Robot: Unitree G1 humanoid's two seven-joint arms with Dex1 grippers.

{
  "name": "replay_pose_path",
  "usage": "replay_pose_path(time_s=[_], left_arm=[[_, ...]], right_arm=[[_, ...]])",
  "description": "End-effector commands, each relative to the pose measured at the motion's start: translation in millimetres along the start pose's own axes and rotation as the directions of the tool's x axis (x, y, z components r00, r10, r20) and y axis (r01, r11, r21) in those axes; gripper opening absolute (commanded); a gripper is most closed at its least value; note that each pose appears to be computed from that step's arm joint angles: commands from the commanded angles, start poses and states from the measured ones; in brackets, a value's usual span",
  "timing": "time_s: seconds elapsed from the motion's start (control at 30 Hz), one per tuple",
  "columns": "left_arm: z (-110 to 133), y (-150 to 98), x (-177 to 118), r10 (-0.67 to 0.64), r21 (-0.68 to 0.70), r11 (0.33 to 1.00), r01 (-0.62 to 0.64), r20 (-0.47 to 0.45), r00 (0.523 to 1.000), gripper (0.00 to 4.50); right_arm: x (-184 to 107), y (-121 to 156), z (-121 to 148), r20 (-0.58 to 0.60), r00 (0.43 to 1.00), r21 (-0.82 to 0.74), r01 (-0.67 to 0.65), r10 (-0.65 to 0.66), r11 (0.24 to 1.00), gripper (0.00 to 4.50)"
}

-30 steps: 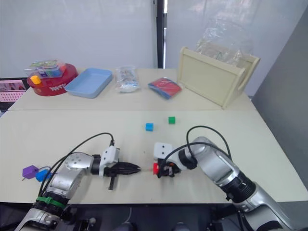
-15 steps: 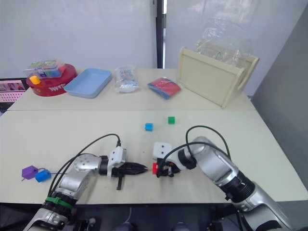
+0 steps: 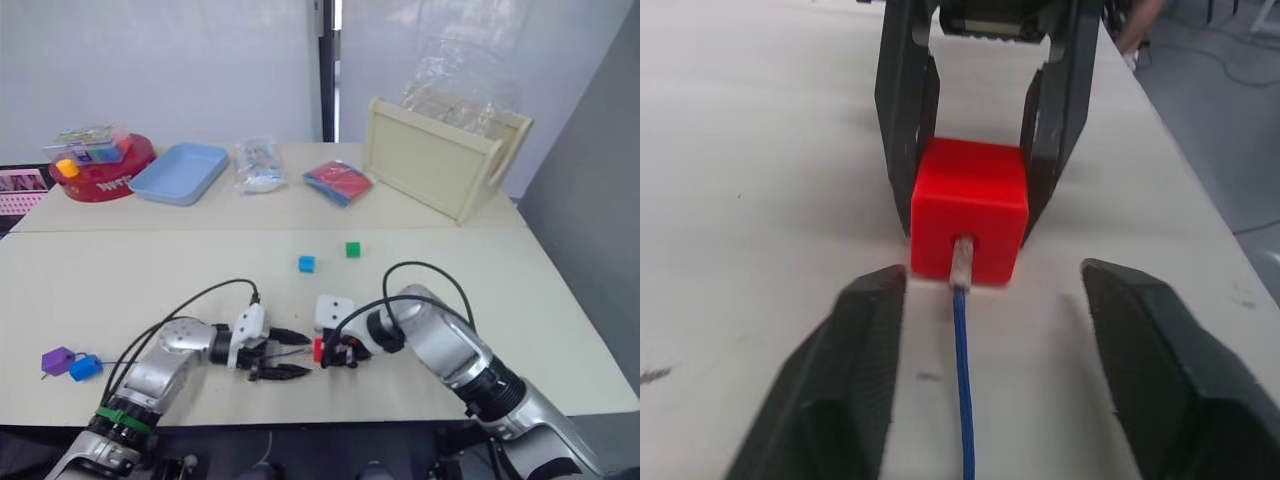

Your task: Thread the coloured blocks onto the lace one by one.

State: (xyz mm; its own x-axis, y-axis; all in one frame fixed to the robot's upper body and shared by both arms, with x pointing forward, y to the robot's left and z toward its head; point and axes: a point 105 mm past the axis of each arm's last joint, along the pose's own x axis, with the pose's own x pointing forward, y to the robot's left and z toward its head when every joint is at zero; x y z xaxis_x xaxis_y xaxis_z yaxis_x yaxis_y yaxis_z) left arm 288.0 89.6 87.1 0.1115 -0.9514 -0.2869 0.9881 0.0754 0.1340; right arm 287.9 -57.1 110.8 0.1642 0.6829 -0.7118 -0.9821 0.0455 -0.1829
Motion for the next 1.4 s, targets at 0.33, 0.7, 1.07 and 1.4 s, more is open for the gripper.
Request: replay_pose_path(time_s=[0.33,0.7,1.07,1.4], left_arm=[[-8.9,-4.7,-25.8,0.040,0.015,0.999,-0.039,-0.079,0.996,2.70],[-10.7,-1.7,-20.4,0.026,0.000,1.000,-0.026,-0.094,0.995,0.00],[2.2,4.4,6.5,0.007,0.019,1.000,-0.006,-0.044,0.999,0.00],[10.8,6.2,4.0,0.028,0.030,0.999,-0.028,0.009,1.000,1.47]], right_arm=[[8.4,6.7,3.9,0.011,0.999,-0.015,-0.035,0.035,0.999,1.19],[8.6,6.7,4.0,0.011,0.999,-0.018,-0.032,0.032,0.999,1.19],[9.2,8.1,4.2,0.011,0.999,-0.018,-0.036,0.036,0.999,1.19],[8.8,8.3,3.3,0.005,0.999,-0.021,-0.036,0.036,0.999,1.19]])
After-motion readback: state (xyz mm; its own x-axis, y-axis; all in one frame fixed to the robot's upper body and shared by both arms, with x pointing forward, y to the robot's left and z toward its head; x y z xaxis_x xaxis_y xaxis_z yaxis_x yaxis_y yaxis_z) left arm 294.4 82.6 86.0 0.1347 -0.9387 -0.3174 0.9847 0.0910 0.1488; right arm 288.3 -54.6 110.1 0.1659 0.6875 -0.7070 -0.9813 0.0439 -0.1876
